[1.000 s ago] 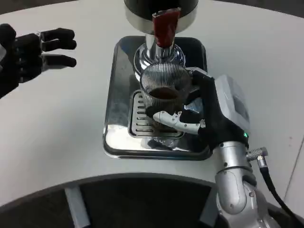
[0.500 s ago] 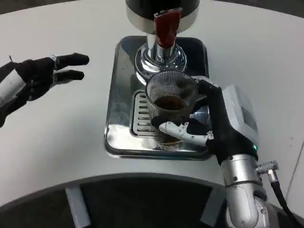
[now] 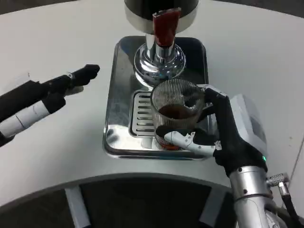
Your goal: Grasp the cup under the faucet to collect the drink, then remove the cup.
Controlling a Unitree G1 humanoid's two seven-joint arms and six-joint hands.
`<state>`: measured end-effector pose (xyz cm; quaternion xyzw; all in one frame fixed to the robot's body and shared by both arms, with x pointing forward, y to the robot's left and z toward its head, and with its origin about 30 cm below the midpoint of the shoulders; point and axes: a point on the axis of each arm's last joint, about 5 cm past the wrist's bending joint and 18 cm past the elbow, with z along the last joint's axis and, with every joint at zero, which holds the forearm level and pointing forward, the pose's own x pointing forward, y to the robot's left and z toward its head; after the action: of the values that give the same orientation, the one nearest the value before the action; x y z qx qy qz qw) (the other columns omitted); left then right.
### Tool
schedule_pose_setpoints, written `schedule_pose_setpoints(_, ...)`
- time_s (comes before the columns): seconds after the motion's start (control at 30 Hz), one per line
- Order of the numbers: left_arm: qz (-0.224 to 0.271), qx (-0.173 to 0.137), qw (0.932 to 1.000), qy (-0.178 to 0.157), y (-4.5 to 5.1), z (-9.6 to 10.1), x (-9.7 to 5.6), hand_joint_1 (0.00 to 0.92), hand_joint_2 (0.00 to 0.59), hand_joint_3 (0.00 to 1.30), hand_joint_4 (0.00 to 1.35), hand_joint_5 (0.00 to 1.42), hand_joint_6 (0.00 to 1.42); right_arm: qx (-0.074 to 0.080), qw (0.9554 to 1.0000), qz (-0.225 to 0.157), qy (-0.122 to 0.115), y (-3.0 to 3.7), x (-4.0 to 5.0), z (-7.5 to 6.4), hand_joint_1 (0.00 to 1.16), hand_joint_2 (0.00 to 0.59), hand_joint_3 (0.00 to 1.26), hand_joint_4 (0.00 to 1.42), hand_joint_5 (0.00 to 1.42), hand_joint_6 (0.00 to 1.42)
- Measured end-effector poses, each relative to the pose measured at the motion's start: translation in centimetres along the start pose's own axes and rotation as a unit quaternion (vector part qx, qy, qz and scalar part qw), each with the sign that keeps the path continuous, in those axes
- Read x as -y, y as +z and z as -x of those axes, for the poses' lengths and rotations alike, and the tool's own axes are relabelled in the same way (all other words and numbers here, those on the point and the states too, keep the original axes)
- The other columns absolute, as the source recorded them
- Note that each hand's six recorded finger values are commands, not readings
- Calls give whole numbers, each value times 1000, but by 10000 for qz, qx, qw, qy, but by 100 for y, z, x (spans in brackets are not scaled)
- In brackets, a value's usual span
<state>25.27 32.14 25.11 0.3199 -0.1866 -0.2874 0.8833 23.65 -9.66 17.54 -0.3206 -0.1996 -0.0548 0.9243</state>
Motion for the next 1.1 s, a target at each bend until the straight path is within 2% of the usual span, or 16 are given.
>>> schedule_pose_setpoints(0.47,-520,140,9983,-210,22,-45,265,0,38,0,0,0,0,185,9998,-30,38,70,130,147,956,284,921,1122,1174,1404)
schedule_pose_setpoints(0.67,-601,321,9974,-244,37,-48,392,0,38,0,0,0,0,336,9994,43,101,103,235,232,956,284,921,1121,1174,1407)
schedule_pose_setpoints(1.1,-1063,468,9931,-187,143,-9,684,0,29,0,0,0,0,399,9985,129,357,146,344,439,956,284,921,1121,1174,1412)
